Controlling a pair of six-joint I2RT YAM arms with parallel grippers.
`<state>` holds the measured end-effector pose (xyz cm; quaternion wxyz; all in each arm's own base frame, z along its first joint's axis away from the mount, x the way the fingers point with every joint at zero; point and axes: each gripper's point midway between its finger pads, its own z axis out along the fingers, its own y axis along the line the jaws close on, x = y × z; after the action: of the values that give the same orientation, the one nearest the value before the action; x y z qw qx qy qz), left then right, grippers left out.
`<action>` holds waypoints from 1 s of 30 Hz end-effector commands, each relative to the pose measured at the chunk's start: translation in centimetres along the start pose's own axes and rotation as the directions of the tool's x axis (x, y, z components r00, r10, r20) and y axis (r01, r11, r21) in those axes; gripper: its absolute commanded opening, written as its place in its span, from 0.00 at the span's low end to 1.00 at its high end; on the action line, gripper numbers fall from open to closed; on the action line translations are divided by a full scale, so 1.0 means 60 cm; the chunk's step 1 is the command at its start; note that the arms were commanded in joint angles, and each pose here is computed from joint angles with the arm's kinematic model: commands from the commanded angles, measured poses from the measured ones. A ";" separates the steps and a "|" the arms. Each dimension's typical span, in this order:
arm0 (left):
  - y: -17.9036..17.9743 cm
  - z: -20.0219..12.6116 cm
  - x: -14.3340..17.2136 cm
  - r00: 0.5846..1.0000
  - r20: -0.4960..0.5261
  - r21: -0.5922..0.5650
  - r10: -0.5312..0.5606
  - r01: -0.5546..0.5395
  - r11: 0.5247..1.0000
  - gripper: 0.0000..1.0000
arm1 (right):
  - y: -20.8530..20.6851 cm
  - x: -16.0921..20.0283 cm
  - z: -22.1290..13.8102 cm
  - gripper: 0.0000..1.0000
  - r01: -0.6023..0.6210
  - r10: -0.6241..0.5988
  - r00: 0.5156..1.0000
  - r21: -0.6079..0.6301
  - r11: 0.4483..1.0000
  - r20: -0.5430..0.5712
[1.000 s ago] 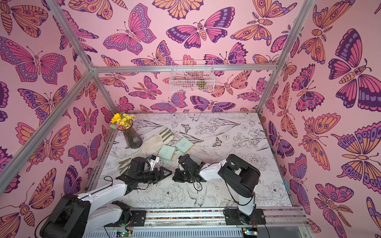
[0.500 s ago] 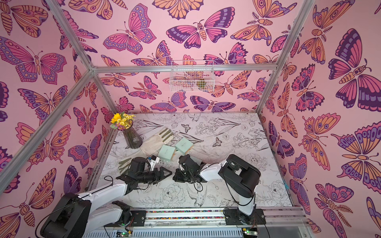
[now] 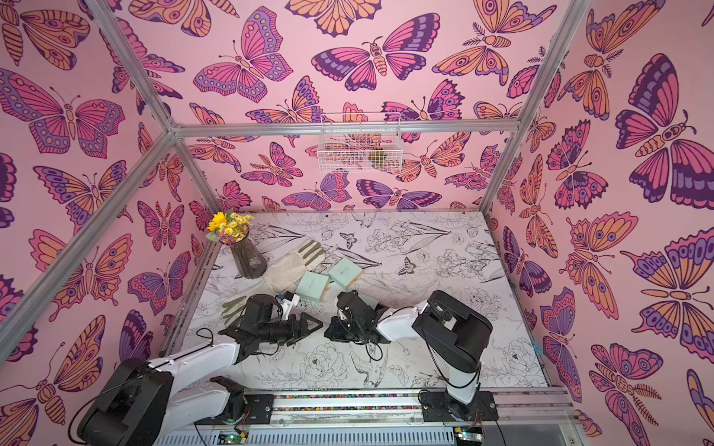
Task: Place the earrings into the drawer-style jewelry box
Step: Adjust the earring at the center of the board.
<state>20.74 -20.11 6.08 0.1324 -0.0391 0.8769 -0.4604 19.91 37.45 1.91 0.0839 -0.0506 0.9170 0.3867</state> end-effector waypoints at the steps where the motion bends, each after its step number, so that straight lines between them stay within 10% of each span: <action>1: -0.009 -0.001 -0.005 1.000 -0.008 0.016 0.020 -0.020 1.000 0.87 | -0.033 0.011 -0.006 0.13 -0.028 0.029 1.000 0.069 0.997 -0.003; 30: -0.003 0.002 -0.006 1.000 -0.011 0.004 0.027 -0.027 1.000 0.87 | -0.088 0.039 -0.011 0.13 -0.015 0.029 0.998 0.244 0.970 -0.055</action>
<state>20.77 -20.26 6.00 0.1295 -0.0309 0.8775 -0.4608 19.76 35.93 1.73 0.0870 -0.0452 0.9327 0.3470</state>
